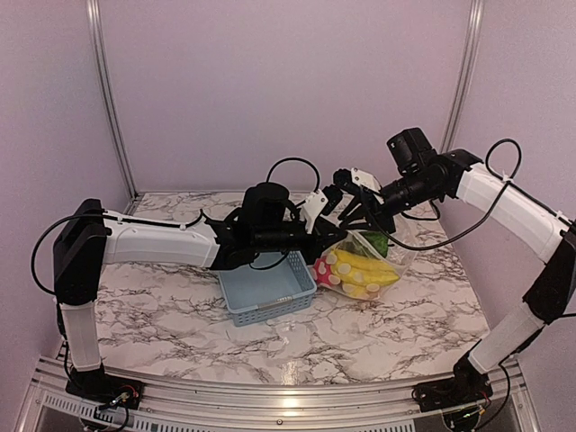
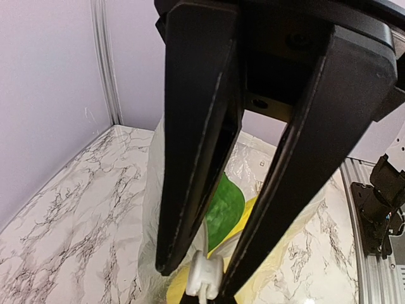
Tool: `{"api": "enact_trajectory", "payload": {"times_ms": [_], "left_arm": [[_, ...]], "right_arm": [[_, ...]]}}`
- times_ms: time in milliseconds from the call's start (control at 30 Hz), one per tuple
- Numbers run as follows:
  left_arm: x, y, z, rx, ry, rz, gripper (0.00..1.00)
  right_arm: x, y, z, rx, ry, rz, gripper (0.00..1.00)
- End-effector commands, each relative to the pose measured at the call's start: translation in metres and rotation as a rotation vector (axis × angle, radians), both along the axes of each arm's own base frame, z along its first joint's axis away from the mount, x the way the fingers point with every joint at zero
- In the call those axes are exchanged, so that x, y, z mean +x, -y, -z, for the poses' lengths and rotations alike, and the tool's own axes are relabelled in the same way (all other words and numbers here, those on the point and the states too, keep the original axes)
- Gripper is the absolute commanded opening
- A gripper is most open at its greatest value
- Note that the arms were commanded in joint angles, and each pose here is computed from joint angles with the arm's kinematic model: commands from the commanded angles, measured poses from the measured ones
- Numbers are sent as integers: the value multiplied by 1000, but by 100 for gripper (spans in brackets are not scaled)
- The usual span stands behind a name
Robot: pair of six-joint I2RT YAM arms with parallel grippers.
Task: Place the food in the zip-top bag and seal the zipper
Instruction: Hold the zipper from the zipper food storage bag, then hold the zipper food storage bag at the center of the board.
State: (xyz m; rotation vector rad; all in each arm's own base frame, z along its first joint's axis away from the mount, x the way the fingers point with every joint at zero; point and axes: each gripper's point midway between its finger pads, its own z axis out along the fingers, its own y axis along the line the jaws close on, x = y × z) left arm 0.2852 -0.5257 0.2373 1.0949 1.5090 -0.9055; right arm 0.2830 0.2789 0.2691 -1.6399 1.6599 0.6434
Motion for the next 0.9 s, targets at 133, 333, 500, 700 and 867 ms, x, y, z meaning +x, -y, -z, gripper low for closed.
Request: {"api": "enact_trajectory", "payload": {"times_ms": [133,333,500,700,867], "left_arm": [[-7,-2,-46,-99,41,23,1],[-3,-4,-41,-99,48,0,31],[-2,-3,-38,-93,59,7,18],[-1,-4,-32,-76,73,3,15],[2,-7,-25,-58,80,-4,1]], "right_arm": [[-3,2,2,-15,19,1,7],[-5,2,-8,1,30,7,4],[-7,2,-16,13,23,10,4],[-8,0,-20,22,2,11,4],[-8,1,-25,22,2,19,3]]}}
